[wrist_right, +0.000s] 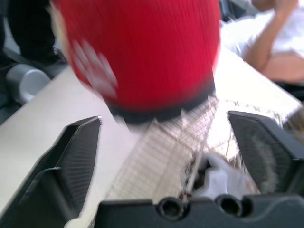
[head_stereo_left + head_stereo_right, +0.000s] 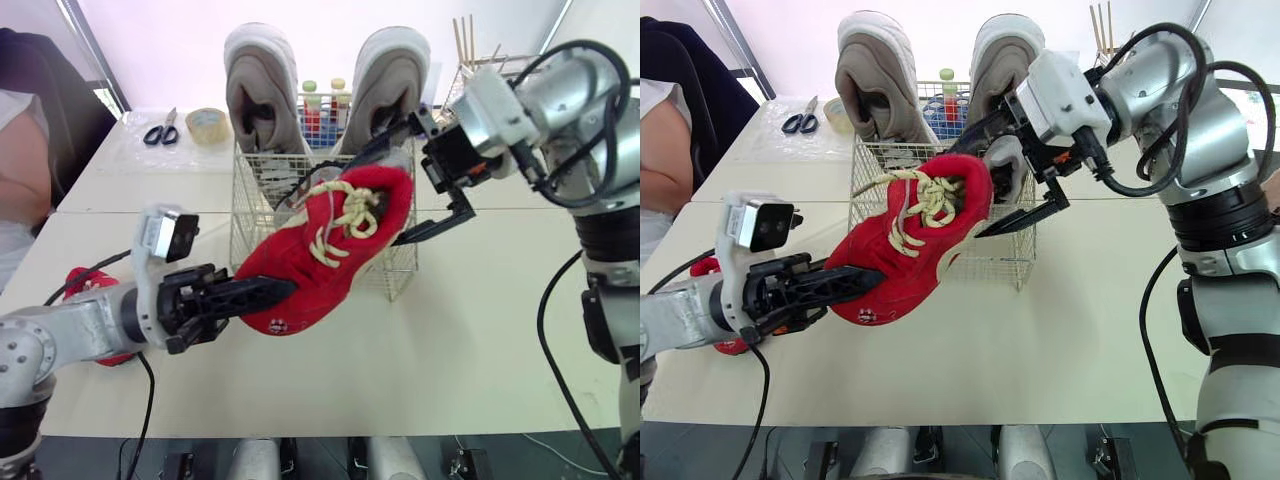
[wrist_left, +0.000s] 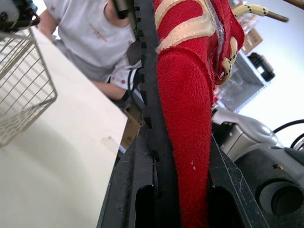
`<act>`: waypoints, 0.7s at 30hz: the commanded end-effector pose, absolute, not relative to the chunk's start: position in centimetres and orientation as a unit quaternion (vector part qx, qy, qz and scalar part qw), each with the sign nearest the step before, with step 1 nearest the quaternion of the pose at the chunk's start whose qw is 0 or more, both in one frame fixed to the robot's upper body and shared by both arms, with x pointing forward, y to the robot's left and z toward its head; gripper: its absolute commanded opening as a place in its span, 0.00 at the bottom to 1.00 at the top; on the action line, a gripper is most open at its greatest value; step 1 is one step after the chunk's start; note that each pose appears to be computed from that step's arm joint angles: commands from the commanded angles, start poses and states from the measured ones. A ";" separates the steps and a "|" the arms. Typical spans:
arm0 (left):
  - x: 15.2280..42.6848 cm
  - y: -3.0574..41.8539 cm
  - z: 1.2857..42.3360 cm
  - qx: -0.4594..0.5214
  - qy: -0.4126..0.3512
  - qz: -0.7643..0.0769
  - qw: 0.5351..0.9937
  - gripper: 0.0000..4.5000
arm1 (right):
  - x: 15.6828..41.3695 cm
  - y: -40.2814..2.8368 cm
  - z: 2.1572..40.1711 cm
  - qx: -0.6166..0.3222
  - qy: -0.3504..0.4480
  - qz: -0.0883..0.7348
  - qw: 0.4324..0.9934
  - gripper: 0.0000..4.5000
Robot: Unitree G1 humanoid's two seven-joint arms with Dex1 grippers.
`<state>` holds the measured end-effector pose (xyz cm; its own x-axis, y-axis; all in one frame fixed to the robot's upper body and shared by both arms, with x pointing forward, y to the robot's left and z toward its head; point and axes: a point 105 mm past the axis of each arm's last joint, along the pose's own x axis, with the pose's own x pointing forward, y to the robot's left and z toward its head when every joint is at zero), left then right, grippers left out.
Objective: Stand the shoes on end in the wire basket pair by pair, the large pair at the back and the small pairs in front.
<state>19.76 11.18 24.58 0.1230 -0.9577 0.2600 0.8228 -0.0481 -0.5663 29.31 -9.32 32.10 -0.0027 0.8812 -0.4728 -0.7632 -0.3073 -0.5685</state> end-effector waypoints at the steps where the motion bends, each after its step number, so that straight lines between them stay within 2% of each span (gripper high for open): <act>1: 20.2 13.0 27.8 -0.334 -0.014 -0.634 0.697 0.07 | 32.4 -14.9 34.0 -0.289 -0.050 0.596 0.748 0.98; 3: 20.8 13.6 28.8 -0.352 -0.059 -0.613 0.705 0.07 | 32.3 -16.9 34.8 -0.153 -0.062 0.572 0.803 0.98; 4: 20.9 13.7 29.0 -0.356 -0.068 -0.607 0.707 0.07 | 31.9 -17.1 35.3 -0.093 -0.072 0.576 0.809 0.98; 6: 21.1 13.5 29.2 -0.361 -0.075 -0.602 0.708 0.07 | 29.7 -16.6 36.5 0.084 -0.107 0.616 0.776 0.98; 8: 21.7 13.2 29.8 -0.378 -0.091 -0.602 0.698 0.07 | 28.0 -15.1 35.7 0.193 -0.104 0.645 0.732 0.98; 13: 23.4 12.2 30.5 -0.382 -0.098 -0.620 0.679 0.07 | 27.0 -11.1 34.0 0.271 -0.088 0.636 0.717 0.98; 21: 23.6 10.2 28.8 -0.357 -0.055 -0.656 0.663 0.07 | 26.1 -8.0 33.2 0.278 -0.068 0.638 0.714 0.98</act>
<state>24.32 10.53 28.62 0.1793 -0.8233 0.5386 0.8977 -0.0871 -0.4320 27.13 -8.37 32.66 0.2138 0.8756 0.4332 -0.9363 0.0571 0.3466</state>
